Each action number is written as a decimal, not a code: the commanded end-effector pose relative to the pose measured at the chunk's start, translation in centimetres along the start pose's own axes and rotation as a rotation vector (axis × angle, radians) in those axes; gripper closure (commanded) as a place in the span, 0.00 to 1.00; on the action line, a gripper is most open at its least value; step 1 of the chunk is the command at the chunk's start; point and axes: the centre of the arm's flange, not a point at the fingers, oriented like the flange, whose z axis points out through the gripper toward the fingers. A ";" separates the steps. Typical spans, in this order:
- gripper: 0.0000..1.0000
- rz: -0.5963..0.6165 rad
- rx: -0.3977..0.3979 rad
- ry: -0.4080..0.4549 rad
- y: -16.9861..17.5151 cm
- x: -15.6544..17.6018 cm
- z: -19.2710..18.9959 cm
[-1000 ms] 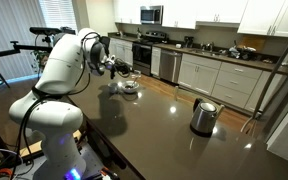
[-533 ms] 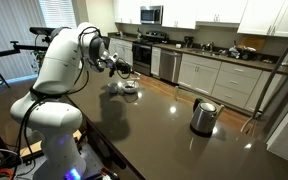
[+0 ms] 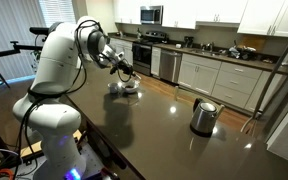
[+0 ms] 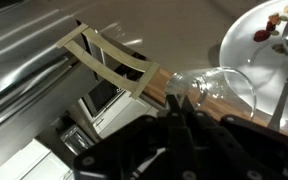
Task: Empty the contents in the cup into the bowl
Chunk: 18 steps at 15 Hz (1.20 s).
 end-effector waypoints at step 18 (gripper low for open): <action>0.97 0.385 0.201 -0.370 15.0 -6.2 9.3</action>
